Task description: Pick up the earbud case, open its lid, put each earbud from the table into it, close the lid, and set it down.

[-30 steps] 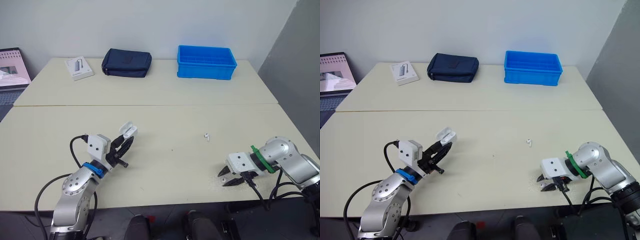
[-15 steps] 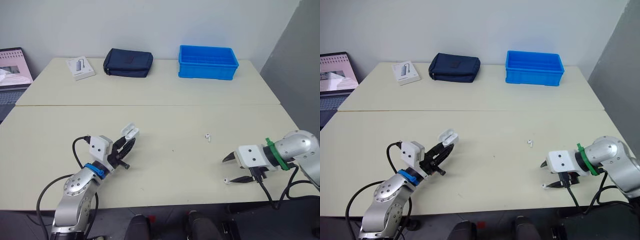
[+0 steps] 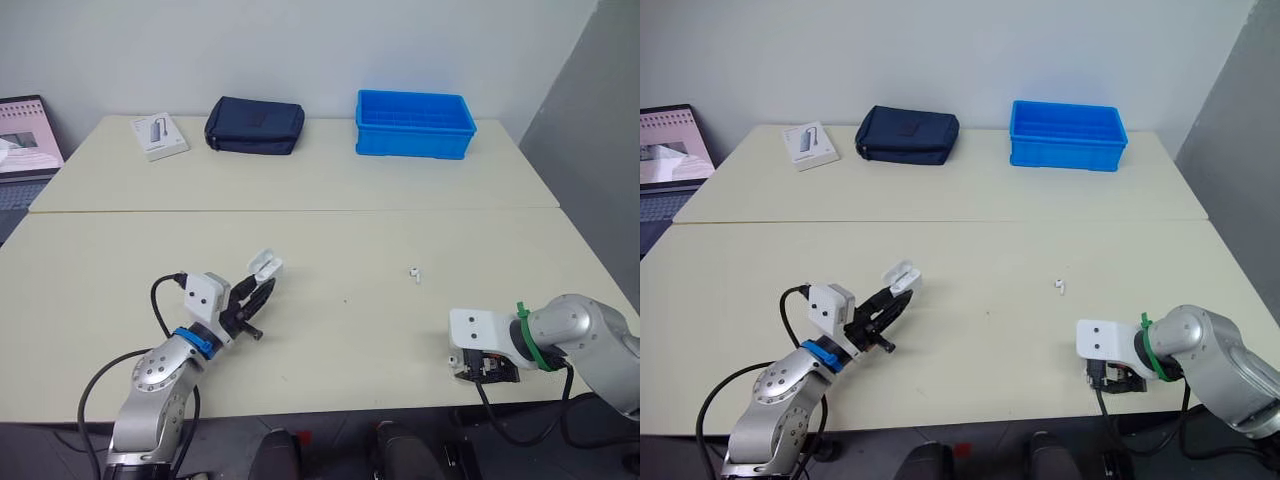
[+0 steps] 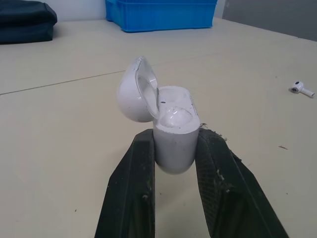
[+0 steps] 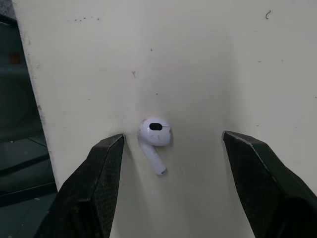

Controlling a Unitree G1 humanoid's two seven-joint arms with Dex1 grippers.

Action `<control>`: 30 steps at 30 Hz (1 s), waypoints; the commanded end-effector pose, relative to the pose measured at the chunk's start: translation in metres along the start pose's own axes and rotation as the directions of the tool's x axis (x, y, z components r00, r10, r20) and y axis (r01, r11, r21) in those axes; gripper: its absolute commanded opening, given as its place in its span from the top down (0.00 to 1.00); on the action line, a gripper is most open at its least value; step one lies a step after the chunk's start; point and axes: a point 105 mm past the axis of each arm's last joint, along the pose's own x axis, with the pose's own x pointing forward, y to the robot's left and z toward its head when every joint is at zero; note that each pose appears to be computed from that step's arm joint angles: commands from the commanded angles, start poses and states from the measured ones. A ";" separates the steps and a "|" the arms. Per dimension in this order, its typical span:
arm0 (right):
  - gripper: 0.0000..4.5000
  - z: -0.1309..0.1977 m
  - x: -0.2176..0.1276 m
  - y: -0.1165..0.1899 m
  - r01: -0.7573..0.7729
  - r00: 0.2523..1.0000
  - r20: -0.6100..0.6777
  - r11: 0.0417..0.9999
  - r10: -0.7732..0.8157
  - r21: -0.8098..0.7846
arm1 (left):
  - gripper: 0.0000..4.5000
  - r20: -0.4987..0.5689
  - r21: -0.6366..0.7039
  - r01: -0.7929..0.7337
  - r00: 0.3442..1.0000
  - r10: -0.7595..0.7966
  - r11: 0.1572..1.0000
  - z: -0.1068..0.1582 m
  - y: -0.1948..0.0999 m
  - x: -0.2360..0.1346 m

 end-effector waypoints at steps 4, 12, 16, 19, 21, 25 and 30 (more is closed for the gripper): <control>0.40 0.001 0.003 0.002 -0.009 1.000 -0.005 1.000 0.009 0.014 | 0.83 0.026 0.028 -0.005 1.000 0.004 1.000 0.009 0.000 0.000; 0.91 0.004 0.004 0.007 -0.018 1.000 0.003 1.000 0.018 0.014 | 0.83 0.027 0.025 -0.005 1.000 0.005 1.000 0.008 -0.001 0.000; 0.91 0.006 -0.001 0.004 -0.011 1.000 0.022 1.000 0.011 0.015 | 0.83 0.028 0.026 -0.001 1.000 0.001 1.000 0.008 -0.001 0.001; 0.91 0.017 -0.013 -0.007 0.022 0.996 0.088 1.000 -0.023 0.017 | 0.83 0.039 0.025 0.007 0.999 -0.008 1.000 0.009 -0.002 0.002; 0.91 0.031 -0.021 -0.016 0.044 0.985 0.164 0.998 -0.051 0.043 | 0.83 0.049 0.025 0.013 0.999 -0.014 1.000 0.010 -0.002 0.003; 0.91 0.080 -0.035 -0.038 0.079 0.901 0.414 0.988 -0.128 0.132 | 0.83 0.084 0.017 0.026 0.996 -0.027 1.000 0.017 -0.006 0.006; 0.91 0.150 -0.044 -0.060 0.041 0.640 0.724 0.952 -0.257 0.303 | 0.83 0.146 0.018 0.035 0.989 -0.038 0.999 0.029 -0.014 0.013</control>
